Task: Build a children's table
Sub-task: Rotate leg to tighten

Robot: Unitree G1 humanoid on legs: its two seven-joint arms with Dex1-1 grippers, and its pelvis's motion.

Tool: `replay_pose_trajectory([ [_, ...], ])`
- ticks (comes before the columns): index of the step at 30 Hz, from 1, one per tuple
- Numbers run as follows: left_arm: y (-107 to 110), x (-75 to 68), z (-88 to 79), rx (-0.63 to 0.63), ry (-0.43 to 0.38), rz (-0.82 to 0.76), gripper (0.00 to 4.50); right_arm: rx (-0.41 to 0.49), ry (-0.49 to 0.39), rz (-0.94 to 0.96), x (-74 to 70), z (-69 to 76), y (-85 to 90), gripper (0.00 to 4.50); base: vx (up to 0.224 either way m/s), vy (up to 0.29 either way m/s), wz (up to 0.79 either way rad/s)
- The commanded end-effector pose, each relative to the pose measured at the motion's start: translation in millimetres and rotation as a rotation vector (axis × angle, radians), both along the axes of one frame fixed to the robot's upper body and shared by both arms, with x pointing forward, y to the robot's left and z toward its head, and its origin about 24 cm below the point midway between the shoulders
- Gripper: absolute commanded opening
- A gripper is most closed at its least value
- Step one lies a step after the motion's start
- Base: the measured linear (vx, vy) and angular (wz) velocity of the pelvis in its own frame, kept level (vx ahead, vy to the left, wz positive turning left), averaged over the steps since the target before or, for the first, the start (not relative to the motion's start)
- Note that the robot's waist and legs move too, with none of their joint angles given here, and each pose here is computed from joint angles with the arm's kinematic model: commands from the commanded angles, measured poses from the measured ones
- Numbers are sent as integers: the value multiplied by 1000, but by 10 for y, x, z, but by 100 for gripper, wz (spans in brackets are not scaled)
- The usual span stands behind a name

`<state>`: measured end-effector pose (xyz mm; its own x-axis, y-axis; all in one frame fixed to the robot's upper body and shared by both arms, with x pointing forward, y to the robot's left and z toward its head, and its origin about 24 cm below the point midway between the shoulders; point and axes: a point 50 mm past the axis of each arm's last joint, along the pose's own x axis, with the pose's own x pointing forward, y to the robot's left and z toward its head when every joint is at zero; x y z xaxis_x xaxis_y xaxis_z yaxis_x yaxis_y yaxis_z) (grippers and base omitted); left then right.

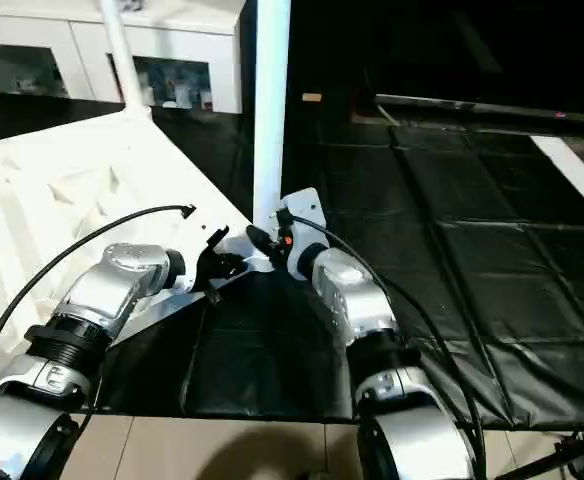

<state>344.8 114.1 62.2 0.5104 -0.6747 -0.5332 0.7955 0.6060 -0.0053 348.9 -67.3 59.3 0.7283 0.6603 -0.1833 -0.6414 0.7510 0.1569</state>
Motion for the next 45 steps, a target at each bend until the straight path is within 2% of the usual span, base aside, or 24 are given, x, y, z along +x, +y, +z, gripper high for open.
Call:
replay_pose_trajectory([
  [1, -191, -63, 66, -56, -16, -125, 0, 40, 41, 195, -166, -78, 229, 307, 0, 0, 0],
  [6, -118, -127, 34, -37, 10, -203, 0, 60, 29, 239, -198, -67, 39, 352, 0, 0, 0],
  [7, -82, -152, 28, -28, 16, -245, 0, 43, 19, 284, -217, -67, -79, 358, 0, 0, 0],
  [8, -80, -153, 28, -27, 17, -247, 0, 42, 18, 287, -218, -67, -86, 365, 0, 0, 0],
  [10, -29, -185, 24, -14, 28, -300, 0, 15, 5, 360, -244, -52, -233, 396, 0, 0, 0],
  [14, 48, -238, 20, 1, 41, -389, 0, -15, -6, 455, -264, -2, -397, 419, 0, 0, 0],
  [15, 85, -273, 20, 8, 57, -436, 0, -17, -7, 492, -268, 29, -460, 440, 0, 0, 0],
  [20, 174, -348, 29, 29, 88, -548, 0, -57, 10, 571, -259, 67, -591, 447, 0, 0, 0],
  [25, 230, -390, 43, 45, 99, -637, 0, -24, 33, 698, -312, 92, -600, 447, 0, 0, 0],
  [30, 241, -465, 52, 60, 117, -731, 0, -14, 14, 770, -320, 109, -561, 447, 0, 0, 0],
  [32, 221, -506, 43, 65, 125, -769, 0, -12, 21, 794, -315, 104, -530, 419, 0, 0, 0],
  [34, 216, -518, 35, 73, 125, -782, 0, -7, 26, 806, -314, 100, -506, 419, 0, 0, 0],
  [40, 205, -511, 20, 89, 121, -790, 0, 5, 39, 855, -331, 79, -441, 370, 0, 0, 0],
  [42, 209, -509, 22, 93, 120, -790, 0, 9, 42, 871, -338, 70, -424, 336, 0, 0, 0],
  [45, 215, -511, 20, 96, 119, -790, 0, 13, 46, 884, -345, 62, -410, 325, 0, 0, 0],
])
